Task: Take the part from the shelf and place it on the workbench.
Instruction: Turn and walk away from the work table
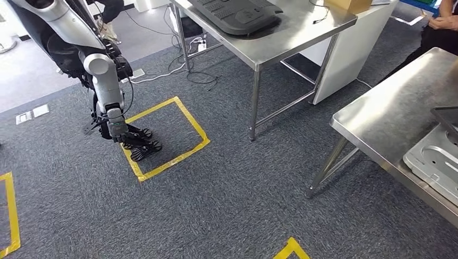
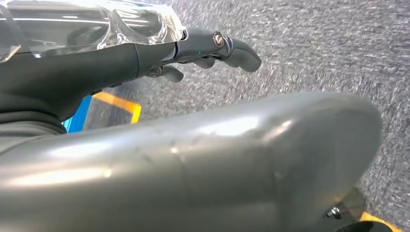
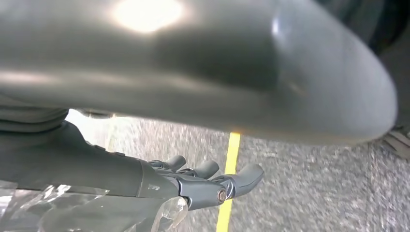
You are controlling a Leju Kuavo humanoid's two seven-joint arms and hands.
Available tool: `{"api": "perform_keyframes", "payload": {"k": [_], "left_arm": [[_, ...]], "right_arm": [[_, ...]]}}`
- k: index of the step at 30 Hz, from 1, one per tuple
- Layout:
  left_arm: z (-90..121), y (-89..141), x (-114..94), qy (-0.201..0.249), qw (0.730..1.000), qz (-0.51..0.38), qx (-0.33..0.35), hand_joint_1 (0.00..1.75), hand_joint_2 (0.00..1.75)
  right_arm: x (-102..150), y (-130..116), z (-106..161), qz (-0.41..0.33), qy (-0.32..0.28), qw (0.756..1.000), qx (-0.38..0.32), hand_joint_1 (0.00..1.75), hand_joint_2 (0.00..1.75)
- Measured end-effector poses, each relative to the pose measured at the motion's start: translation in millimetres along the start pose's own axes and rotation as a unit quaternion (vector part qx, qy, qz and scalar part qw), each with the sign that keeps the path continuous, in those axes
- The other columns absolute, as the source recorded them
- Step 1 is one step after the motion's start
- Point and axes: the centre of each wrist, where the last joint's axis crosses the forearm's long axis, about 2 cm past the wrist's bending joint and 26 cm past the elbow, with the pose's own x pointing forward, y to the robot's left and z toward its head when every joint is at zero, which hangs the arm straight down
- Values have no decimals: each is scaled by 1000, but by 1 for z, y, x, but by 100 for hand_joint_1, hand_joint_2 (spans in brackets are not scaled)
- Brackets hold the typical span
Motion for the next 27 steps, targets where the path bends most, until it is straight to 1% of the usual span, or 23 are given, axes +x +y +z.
{"api": "perform_keyframes", "payload": {"k": [11,19,27], "left_arm": [[0,-1,-3,2,1000,-2,-1,0,0],[0,0,-1,-2,1000,-9,1,0,0],[-1,2,5,-6,1000,-23,1,0,0]], "right_arm": [[1,0,0,2,-2,1000,0,0,0],[4,-2,0,8,-4,1000,0,0,0],[1,-5,-1,14,2,1000,1,0,0]]}}
